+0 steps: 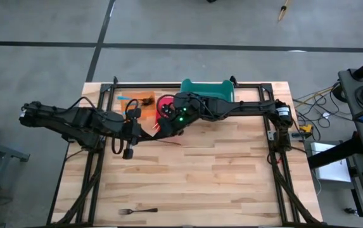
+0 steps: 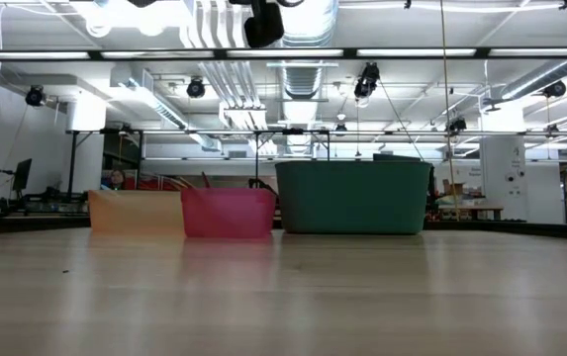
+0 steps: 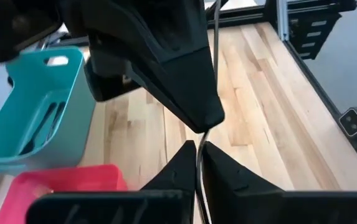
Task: Sort silverware by color (type)
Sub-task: Put the black fork into the green bin
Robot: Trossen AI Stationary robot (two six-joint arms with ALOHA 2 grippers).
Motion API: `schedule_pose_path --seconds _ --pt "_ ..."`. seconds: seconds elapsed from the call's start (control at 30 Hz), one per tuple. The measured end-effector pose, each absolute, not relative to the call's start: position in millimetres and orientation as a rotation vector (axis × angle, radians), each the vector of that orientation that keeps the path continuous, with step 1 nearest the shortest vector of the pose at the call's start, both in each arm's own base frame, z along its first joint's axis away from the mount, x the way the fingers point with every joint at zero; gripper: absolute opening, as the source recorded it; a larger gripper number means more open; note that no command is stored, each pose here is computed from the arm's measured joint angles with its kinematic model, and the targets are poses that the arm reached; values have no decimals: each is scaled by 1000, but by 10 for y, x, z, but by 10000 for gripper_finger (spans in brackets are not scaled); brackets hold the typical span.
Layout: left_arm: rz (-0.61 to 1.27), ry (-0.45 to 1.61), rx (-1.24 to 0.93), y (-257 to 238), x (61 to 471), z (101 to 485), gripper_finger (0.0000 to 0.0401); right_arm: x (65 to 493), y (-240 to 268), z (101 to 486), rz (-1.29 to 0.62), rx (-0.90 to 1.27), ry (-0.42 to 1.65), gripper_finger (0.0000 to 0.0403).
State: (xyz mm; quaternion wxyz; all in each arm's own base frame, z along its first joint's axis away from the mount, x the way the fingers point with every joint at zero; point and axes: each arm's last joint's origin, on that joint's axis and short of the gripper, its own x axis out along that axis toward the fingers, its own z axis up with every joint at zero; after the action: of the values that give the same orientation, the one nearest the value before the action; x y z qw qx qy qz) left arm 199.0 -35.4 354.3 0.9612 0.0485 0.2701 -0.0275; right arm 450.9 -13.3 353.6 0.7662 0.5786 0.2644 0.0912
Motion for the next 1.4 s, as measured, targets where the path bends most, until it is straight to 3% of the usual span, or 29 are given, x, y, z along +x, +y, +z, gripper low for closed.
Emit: schedule_pose_path --seconds 0.3,0.6,0.8,1.07,1.4 --pt "-43 573 -57 -344 1894 3495 1 4452 -427 3598 185 1139 504 23" --pt "13 589 -312 -338 1840 3432 1 4349 -655 3711 176 1043 443 112" --pt "116 611 -548 -297 1848 3337 0 4170 -785 3917 200 805 364 156" --pt "201 470 -663 -53 1809 3461 0 3791 -955 4114 148 589 398 162" --pt "259 376 -569 498 1955 3471 0 3531 -1158 4094 87 386 497 162"
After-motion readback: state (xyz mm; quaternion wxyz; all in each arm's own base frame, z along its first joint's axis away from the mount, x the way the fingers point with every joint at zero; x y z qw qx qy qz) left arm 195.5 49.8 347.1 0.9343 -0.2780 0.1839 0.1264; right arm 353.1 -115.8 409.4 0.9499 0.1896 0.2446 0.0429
